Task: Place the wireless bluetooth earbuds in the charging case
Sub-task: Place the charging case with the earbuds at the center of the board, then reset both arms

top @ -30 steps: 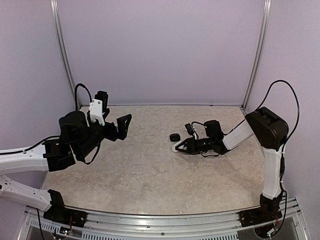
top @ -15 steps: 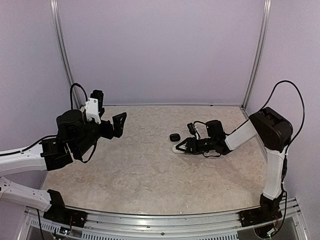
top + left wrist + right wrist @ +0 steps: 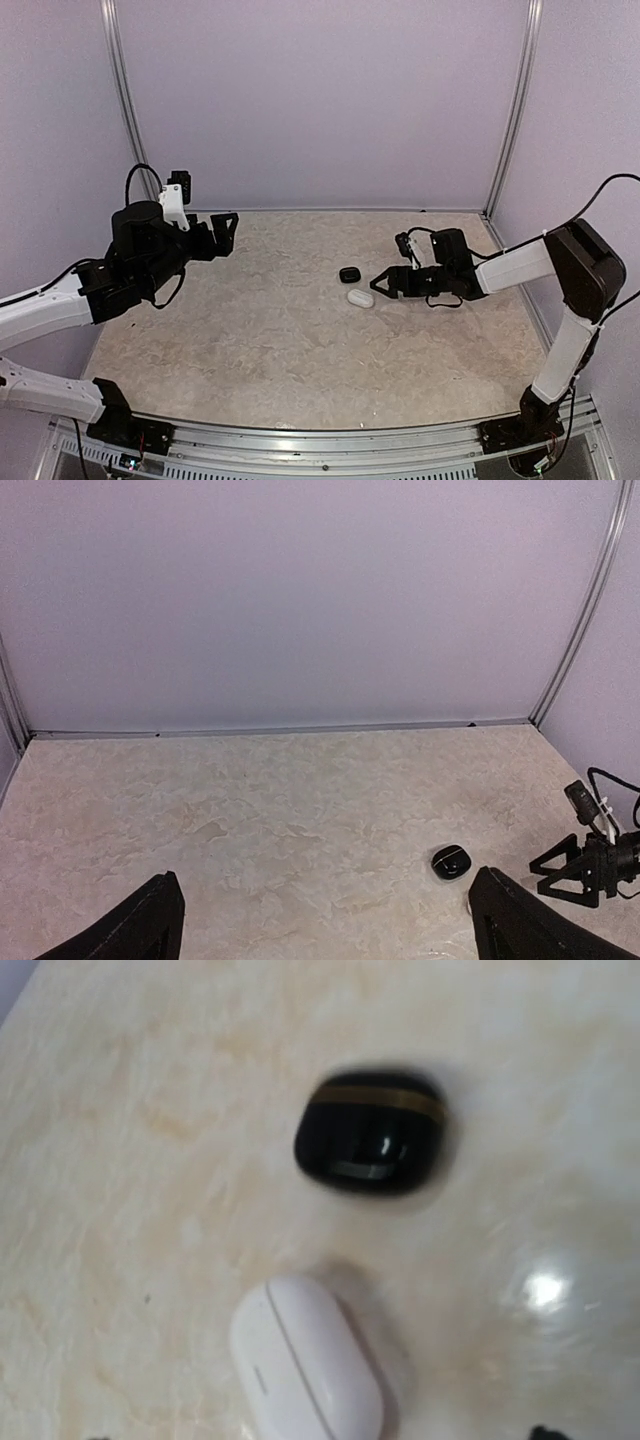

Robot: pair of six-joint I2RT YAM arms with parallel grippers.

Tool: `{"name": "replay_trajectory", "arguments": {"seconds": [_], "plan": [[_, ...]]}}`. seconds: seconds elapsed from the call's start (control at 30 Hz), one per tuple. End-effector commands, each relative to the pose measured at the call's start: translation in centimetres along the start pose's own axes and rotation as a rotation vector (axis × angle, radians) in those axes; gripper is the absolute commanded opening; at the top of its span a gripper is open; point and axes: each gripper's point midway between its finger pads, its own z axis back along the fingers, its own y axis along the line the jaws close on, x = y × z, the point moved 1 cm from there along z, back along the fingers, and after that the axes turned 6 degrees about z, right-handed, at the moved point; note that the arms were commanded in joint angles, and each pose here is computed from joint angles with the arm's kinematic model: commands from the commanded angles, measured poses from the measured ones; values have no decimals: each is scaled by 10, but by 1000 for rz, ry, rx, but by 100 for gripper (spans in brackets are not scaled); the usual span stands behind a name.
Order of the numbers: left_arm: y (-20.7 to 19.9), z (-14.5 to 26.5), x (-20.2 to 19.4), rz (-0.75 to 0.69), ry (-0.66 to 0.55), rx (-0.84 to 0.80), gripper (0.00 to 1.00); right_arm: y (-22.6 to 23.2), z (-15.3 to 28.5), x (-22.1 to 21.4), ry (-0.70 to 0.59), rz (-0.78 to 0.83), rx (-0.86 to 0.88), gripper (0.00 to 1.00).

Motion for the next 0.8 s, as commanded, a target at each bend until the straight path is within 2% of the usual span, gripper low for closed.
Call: {"name": "replay_trajectory", "arguments": {"seconds": [0.0,0.1,0.33,0.47,0.77], "plan": [[3,-11,1,88,76,-29,99,5,35,29,-73,137,-78,94],[1,-16,-7,77,109,-45,99,9,59,45,-123,199,-136,99],[11,-27,-38,110,175,15,99,18,116,60,-264,258,-235,100],[18,-30,-66,115,219,36,99,29,140,50,-346,262,-219,100],[27,-22,-118,125,259,74,99,42,151,6,-367,256,-120,99]]}}
